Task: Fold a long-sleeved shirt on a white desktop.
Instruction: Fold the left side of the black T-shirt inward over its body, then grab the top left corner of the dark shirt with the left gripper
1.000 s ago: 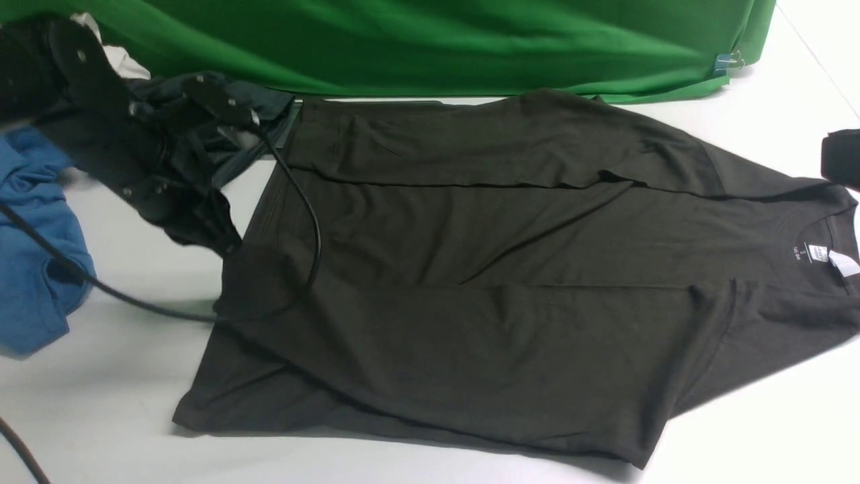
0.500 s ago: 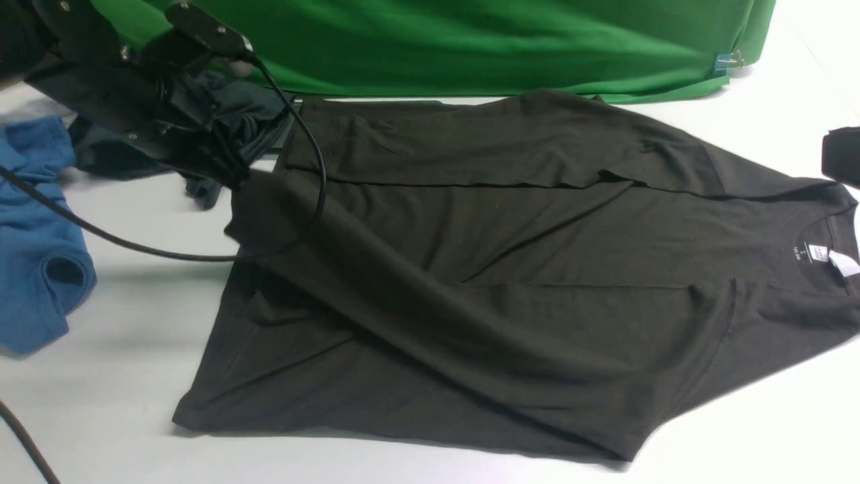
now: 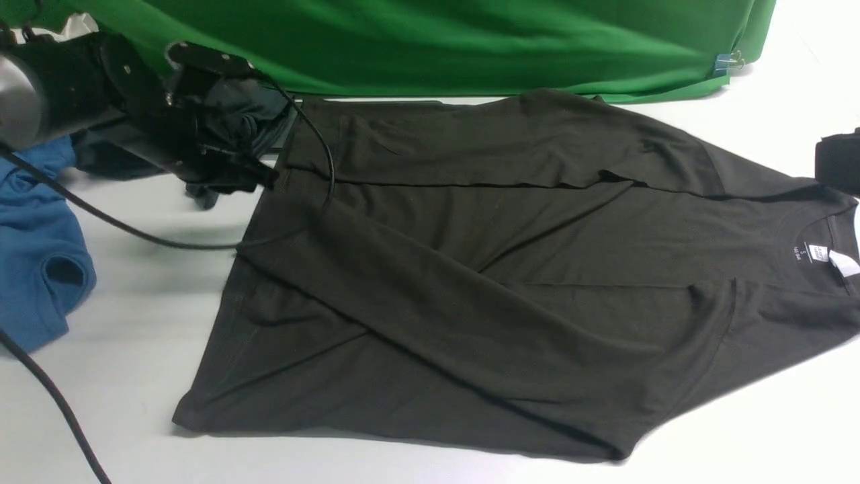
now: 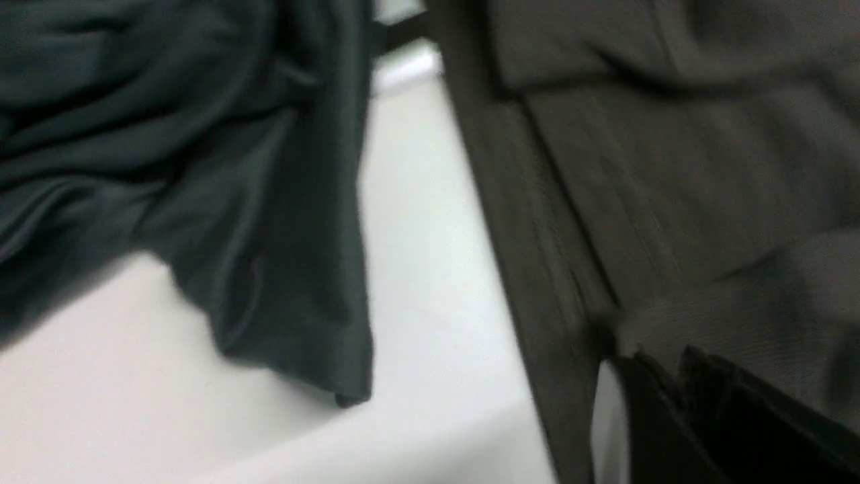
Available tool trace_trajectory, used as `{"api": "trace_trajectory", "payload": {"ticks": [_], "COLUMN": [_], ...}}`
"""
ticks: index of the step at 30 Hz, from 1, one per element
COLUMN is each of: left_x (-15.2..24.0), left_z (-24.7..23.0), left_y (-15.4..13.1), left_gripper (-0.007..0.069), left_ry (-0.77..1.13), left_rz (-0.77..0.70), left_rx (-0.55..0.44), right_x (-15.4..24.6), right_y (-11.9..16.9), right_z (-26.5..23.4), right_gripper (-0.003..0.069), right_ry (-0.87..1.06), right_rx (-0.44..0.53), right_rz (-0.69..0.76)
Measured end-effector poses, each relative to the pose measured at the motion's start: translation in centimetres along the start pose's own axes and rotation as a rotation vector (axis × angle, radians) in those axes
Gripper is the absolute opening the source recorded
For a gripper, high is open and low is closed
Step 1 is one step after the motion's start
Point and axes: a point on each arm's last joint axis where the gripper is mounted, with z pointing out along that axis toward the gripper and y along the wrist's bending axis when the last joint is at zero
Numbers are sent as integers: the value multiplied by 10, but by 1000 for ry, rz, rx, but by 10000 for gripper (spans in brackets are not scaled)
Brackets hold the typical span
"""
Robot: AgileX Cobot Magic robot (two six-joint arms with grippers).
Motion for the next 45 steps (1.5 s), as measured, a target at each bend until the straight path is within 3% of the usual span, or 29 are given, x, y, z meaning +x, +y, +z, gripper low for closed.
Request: {"api": "trace_trajectory", "payload": {"ticks": [7, 12, 18, 28, 31, 36, 41, 45], "left_x": [-8, -22, -33, -35, -39, -42, -43, -42], "left_z": [-6, -2, 36, 91, 93, 93, 93, 93], "left_y": [1, -1, 2, 8, 9, 11, 12, 11], "left_gripper": [344, 461, 498, 498, 482, 382, 153, 38], "left_ry": [-30, -77, -48, -20, -58, -101, -114, -109], "left_rz": [-318, -417, -534, -607, -611, -582, -575, -549], "left_rx": [2, 68, 123, 158, 161, 150, 143, 146], "right_x": [-2, -4, -4, -4, -4, -4, -4, -4], "right_y": [2, 3, 3, 4, 4, 4, 4, 4], "right_z": [1, 7, 17, 17, 17, 17, 17, 17], "right_gripper": [240, 240, 240, 240, 240, 240, 240, 240], "right_ry": [-15, 1, 35, 37, 37, 36, 36, 36], "right_rx": [-23, -43, -55, -65, -65, -65, -65, -65], "right_rz": [25, 43, 59, 71, 71, 74, 75, 75]}}
